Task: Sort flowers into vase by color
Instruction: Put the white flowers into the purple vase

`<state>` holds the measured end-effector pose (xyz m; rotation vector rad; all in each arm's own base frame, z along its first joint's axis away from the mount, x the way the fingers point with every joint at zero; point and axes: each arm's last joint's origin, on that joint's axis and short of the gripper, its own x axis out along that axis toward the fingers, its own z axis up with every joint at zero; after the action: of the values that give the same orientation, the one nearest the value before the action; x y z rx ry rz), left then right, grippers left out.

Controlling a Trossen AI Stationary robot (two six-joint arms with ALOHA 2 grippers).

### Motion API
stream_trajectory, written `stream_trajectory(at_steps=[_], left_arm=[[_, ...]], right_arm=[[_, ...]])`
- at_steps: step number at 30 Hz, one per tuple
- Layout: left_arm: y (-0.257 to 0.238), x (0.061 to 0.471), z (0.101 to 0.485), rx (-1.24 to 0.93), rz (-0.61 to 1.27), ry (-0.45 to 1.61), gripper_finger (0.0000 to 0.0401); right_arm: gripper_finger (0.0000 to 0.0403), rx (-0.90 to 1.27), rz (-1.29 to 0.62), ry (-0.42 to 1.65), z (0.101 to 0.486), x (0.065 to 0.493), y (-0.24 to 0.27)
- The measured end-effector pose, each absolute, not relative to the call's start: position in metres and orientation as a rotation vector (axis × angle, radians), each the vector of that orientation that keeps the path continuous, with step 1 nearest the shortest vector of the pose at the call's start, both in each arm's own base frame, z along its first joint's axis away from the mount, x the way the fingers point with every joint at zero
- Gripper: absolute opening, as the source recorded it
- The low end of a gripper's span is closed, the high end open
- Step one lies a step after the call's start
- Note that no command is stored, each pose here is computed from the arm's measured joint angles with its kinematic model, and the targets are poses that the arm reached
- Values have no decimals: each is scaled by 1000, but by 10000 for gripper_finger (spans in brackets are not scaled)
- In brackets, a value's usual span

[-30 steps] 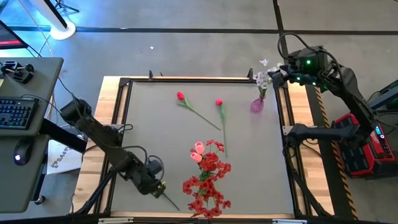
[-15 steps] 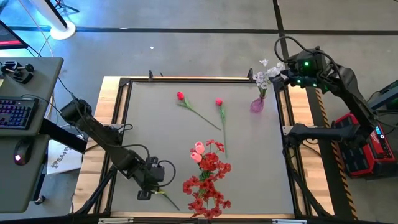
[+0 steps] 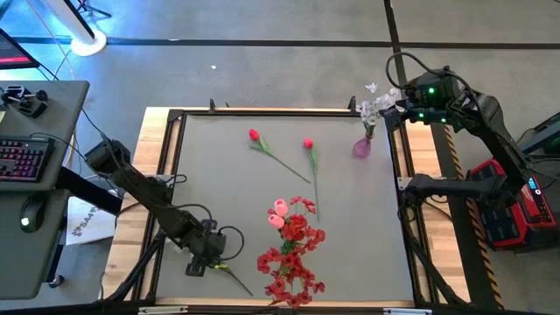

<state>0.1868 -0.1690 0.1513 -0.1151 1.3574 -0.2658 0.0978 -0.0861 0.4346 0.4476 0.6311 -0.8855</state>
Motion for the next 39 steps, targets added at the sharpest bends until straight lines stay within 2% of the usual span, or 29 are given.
stream_trajectory(at_steps=[4,9,12,15,17,21,26,30,35,39], left_arm=[[-172,189,138,-10,-324,1391,175],[-177,195,126,87,-390,1432,122],[-180,200,134,182,-391,1451,75],[-175,198,146,322,-315,1527,26],[-174,199,156,387,-280,1547,8],[-170,198,173,556,-227,1581,10],[-165,202,200,761,-192,1554,3],[-152,203,228,890,-89,1487,2],[-124,204,264,971,63,1393,1],[-104,207,283,1109,95,1327,1]], right_arm=[[309,448,-885,631,435,98,-86],[309,466,-888,631,434,98,-86],[309,470,-890,639,433,97,-85],[309,475,-892,631,434,97,-85],[309,472,-891,619,435,98,-86],[309,490,-885,593,436,99,-86],[309,508,-858,589,436,100,-86],[309,536,-847,578,436,100,-86],[309,566,-739,547,438,104,-85],[309,596,-619,520,440,111,-86]])
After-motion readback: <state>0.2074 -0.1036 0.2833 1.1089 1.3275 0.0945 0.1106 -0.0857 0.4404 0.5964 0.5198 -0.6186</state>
